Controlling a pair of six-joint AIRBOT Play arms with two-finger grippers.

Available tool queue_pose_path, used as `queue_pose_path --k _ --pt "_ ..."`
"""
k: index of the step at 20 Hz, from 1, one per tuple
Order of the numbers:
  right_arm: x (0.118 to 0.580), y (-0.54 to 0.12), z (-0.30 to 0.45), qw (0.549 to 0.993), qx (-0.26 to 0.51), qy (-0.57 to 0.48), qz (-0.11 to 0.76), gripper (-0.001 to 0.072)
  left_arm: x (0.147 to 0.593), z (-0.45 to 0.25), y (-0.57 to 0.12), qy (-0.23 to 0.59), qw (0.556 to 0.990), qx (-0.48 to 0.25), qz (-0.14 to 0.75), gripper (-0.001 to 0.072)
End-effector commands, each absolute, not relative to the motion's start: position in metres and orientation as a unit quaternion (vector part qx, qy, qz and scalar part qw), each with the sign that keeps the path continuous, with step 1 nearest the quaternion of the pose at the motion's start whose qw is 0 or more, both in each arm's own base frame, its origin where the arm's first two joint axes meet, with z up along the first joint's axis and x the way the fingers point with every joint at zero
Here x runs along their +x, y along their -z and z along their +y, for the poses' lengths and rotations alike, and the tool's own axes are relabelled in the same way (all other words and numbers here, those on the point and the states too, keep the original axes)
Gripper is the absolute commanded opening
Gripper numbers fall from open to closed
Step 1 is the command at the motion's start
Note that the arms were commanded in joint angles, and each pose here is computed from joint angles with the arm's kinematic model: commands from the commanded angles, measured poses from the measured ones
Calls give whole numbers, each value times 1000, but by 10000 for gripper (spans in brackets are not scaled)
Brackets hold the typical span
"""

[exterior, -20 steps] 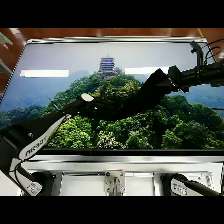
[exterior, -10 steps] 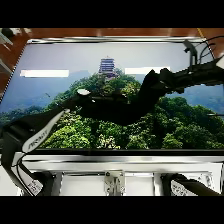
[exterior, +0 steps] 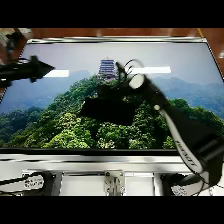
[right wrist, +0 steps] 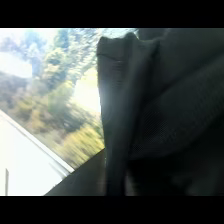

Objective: Fold the shirts.

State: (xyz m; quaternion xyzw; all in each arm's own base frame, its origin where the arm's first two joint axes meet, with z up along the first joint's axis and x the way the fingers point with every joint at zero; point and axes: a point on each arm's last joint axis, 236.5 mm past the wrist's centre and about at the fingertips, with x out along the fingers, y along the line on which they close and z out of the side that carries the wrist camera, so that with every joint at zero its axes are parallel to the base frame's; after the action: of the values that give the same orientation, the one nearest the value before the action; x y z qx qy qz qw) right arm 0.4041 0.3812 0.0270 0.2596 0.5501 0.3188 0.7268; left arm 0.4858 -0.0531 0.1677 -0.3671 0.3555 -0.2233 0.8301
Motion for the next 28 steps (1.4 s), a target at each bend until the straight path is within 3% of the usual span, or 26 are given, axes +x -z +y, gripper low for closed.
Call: queue_pose_path --k 1,2,5,8,12,14,16,20,28 --pt "398 38 454 679 367 -291 565 601 433 15 -214 183 861 -341 331 36" --pt "395 43 459 666 378 -296 571 665 421 21 -221 179 865 -331 331 36" --pt "391 36 434 654 341 -331 588 665 399 34 -231 149 885 -292 330 36" --pt "395 25 348 663 249 -330 624 665 394 32 -237 144 891 -280 326 37" --pt "409 25 170 699 147 -185 675 665 394 29 -236 149 890 -279 328 37" --pt "394 39 102 673 139 -114 717 665 393 28 -236 150 889 -278 331 37" --pt "379 53 96 643 198 -114 731 668 392 31 -232 143 890 -273 336 36" --pt "381 84 136 641 270 -157 701 679 390 34 -214 117 887 -253 368 37" --pt "389 117 203 606 335 -212 690 679 392 16 -208 129 883 -237 384 37"
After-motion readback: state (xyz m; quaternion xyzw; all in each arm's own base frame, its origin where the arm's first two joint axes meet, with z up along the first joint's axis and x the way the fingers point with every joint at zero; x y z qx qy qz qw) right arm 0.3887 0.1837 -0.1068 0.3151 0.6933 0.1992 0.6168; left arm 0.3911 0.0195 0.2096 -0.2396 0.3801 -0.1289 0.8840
